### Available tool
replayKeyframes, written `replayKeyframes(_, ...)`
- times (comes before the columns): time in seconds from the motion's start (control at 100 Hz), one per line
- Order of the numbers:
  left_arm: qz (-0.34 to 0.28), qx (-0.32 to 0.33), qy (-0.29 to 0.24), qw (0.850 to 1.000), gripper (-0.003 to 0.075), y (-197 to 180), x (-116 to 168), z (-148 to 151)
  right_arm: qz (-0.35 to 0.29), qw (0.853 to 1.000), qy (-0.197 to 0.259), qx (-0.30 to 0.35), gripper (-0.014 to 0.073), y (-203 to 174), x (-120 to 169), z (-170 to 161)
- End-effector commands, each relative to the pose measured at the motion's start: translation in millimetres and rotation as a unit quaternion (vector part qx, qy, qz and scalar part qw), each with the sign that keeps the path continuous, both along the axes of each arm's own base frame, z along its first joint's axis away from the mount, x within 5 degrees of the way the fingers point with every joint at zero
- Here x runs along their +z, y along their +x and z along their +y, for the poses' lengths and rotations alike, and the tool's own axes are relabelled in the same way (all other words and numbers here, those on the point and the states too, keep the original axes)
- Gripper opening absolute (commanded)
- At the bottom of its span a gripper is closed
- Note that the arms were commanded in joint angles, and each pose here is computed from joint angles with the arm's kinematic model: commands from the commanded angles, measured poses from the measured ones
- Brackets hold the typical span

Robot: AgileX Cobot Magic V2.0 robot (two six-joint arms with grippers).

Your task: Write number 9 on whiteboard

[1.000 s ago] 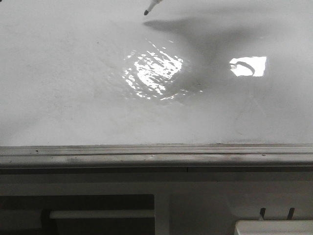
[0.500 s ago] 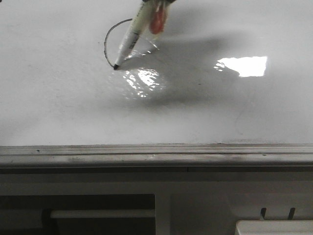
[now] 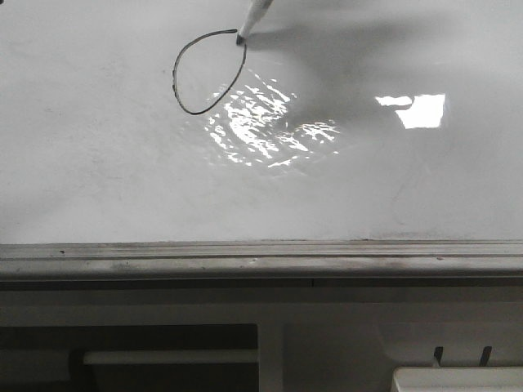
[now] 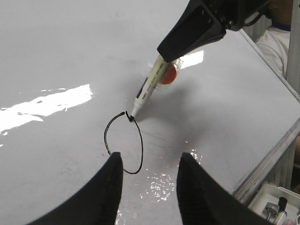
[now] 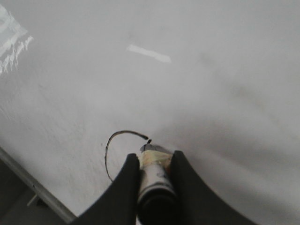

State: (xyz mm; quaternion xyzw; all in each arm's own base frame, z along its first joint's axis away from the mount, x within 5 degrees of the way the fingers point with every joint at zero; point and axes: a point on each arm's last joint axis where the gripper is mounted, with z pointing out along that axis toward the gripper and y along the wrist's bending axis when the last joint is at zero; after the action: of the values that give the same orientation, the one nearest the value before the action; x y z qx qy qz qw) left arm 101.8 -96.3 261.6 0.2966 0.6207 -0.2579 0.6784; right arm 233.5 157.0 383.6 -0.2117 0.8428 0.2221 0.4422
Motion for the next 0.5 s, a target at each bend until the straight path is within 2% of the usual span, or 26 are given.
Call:
replayKeyframes(0.0, -0.025, -0.007, -0.043, 0.999, 0.0262, 0, 16, -1, 0.006, 1.0, 0.006, -0.006, -0.005, -3, -2, -3)
replayKeyframes(0.11, -0.023, -0.006, -0.04, 0.999, 0.0262, 0, 15, -1, 0.06, 0.998, -0.003, 0.004, -0.005, -14, -37, 3)
replayKeyframes(0.19, -0.023, -0.006, -0.04, 0.999, 0.0262, 0, 15, -1, 0.07, 0.997, -0.003, 0.015, -0.005, -21, -48, 8)
replayKeyframes(0.33, -0.03, -0.011, -0.031, 0.999, 0.0262, -1, 15, -2, 0.048, 0.998, 0.024, 0.037, -0.0051, -32, -36, 19)
replayKeyframes(0.49, -0.034, -0.053, 0.028, 0.998, 0.0262, -1, 4, -14, 0.034, 0.995, 0.042, 0.078, -0.005, -50, -21, 32)
